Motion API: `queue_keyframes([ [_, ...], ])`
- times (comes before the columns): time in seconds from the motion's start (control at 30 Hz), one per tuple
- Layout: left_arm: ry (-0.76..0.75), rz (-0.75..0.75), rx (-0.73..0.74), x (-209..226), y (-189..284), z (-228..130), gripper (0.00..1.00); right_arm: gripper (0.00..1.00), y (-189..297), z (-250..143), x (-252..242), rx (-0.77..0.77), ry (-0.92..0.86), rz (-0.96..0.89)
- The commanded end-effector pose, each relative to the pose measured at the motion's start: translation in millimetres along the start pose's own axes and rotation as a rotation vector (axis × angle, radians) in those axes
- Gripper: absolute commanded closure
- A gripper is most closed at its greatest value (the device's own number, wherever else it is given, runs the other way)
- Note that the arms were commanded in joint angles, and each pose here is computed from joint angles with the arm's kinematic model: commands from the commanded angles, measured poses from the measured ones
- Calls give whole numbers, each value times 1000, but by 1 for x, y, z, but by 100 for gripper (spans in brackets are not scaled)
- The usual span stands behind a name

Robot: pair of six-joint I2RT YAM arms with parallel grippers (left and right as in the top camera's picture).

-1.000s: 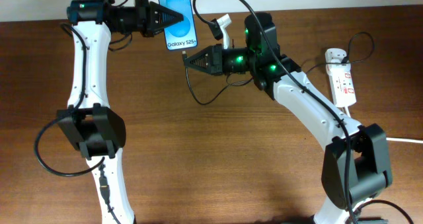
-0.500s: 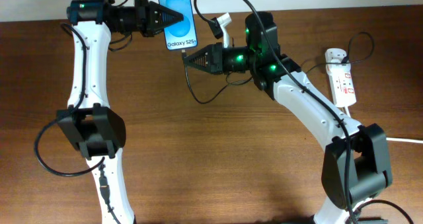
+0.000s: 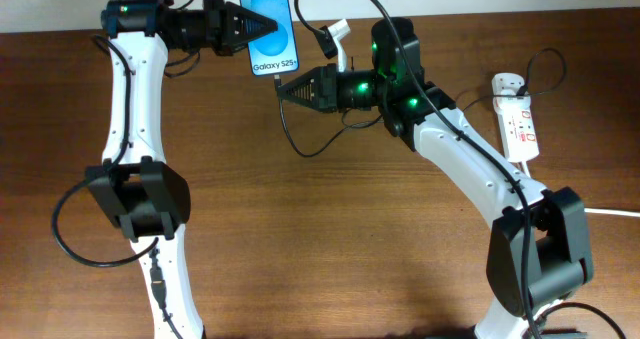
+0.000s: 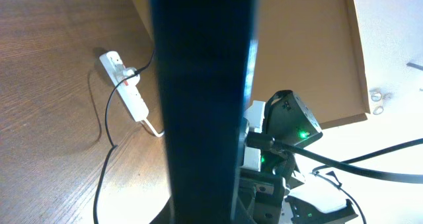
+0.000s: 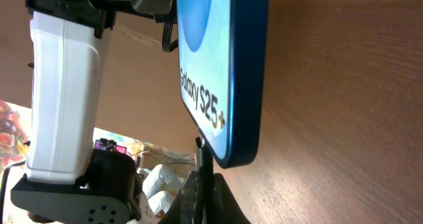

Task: Plug charger to phone and switch on socket
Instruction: 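Push the plug into the phone's port with the right gripper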

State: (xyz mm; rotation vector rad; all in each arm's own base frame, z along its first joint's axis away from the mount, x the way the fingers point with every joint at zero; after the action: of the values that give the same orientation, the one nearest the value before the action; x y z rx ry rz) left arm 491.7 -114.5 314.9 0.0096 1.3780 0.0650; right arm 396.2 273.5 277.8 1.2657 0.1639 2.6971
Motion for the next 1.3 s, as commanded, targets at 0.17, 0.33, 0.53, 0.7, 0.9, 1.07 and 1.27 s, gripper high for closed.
queue_keyframes([
  [0.17,-85,-50,11,-34,4,-6,100,96,2,8,18,-5,47,34],
  [0.33,-85,-51,11,-34,4,-6,100,96,2,7,18,-4,48,35],
  [0.53,-86,-52,25,-35,-3,-8,100,96,0,7,19,-1,49,38],
  [0.7,-88,-39,19,-33,-3,-7,100,96,7,11,15,-17,33,29],
  [0.9,-84,-55,26,-35,-3,-8,100,96,9,10,13,-13,23,25],
  [1.07,-78,-55,26,-35,-3,-9,100,96,9,11,11,-23,23,11],
  [1.27,-78,-55,26,-35,-3,-9,100,96,9,13,10,-32,23,-3],
])
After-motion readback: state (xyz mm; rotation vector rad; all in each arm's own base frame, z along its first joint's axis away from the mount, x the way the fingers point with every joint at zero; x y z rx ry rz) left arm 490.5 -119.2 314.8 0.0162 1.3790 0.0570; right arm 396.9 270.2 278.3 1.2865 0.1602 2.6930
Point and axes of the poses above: each gripper's point midway between its finger pads, its own y axis back along the fingers, its own x axis along the line the jaws close on, z = x × y, the point moved 5 cm from there along y, back along the fingers, and after that the axes turned 14 degrees about y, right-handed, at the moved point
